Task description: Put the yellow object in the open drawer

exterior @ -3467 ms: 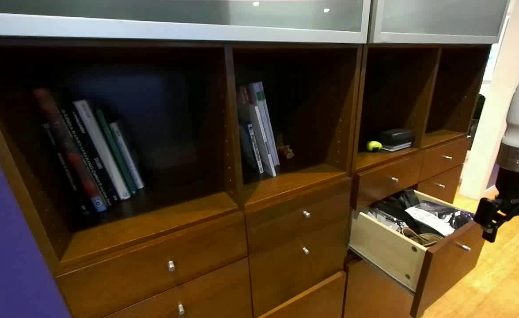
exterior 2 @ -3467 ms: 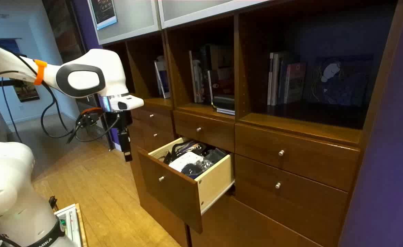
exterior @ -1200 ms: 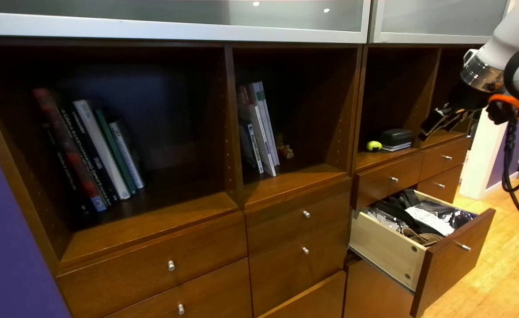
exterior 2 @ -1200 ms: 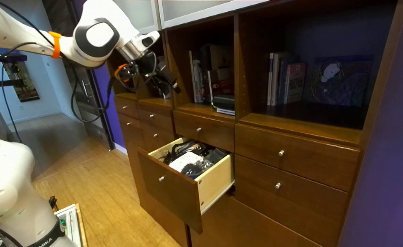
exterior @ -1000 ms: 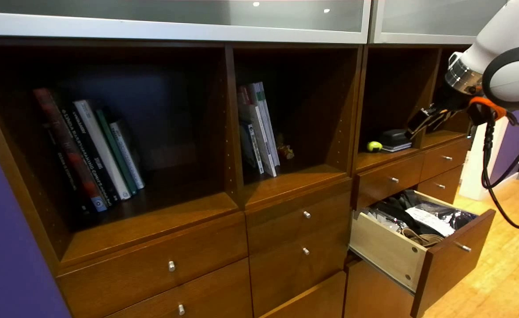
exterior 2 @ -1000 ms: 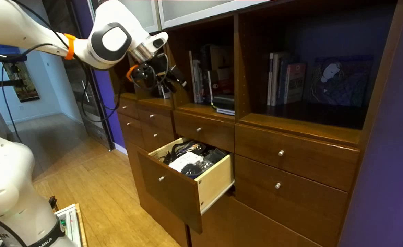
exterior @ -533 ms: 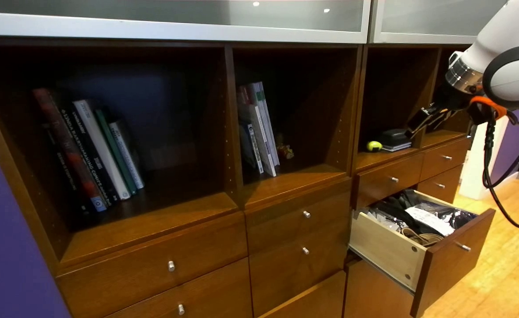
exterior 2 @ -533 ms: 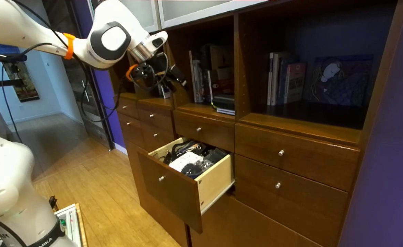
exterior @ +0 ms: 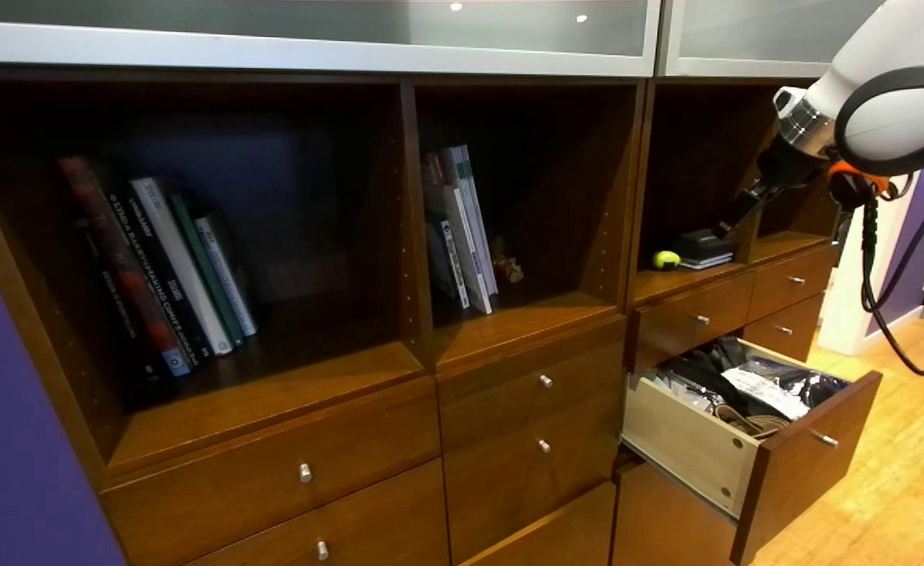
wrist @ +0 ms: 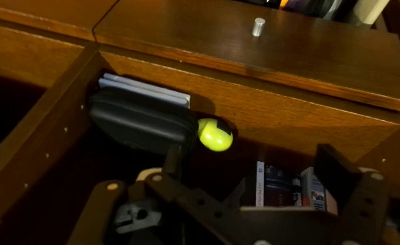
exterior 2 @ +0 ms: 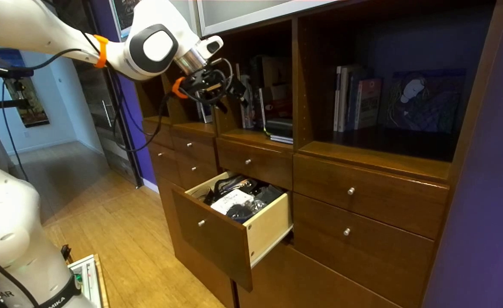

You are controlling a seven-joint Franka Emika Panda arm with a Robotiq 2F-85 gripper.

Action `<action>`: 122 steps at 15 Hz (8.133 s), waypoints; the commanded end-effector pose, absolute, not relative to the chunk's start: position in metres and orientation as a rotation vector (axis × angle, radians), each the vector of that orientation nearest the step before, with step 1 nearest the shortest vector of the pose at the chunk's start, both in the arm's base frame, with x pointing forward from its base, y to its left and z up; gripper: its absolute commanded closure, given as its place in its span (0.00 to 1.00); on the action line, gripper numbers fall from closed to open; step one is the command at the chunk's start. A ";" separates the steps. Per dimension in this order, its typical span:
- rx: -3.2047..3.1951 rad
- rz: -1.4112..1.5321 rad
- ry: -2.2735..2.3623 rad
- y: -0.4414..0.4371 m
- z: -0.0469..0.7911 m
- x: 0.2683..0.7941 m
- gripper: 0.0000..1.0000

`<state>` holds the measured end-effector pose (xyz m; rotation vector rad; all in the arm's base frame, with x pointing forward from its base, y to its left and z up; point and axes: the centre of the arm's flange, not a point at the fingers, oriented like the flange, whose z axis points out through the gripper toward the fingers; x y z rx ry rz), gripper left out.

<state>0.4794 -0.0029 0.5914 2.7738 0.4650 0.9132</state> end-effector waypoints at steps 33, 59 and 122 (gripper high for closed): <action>2.690 0.822 1.348 -0.021 0.518 0.628 0.00; 2.777 0.645 1.167 -0.018 0.520 0.625 0.32; 2.853 0.753 0.241 -0.102 0.338 0.524 0.82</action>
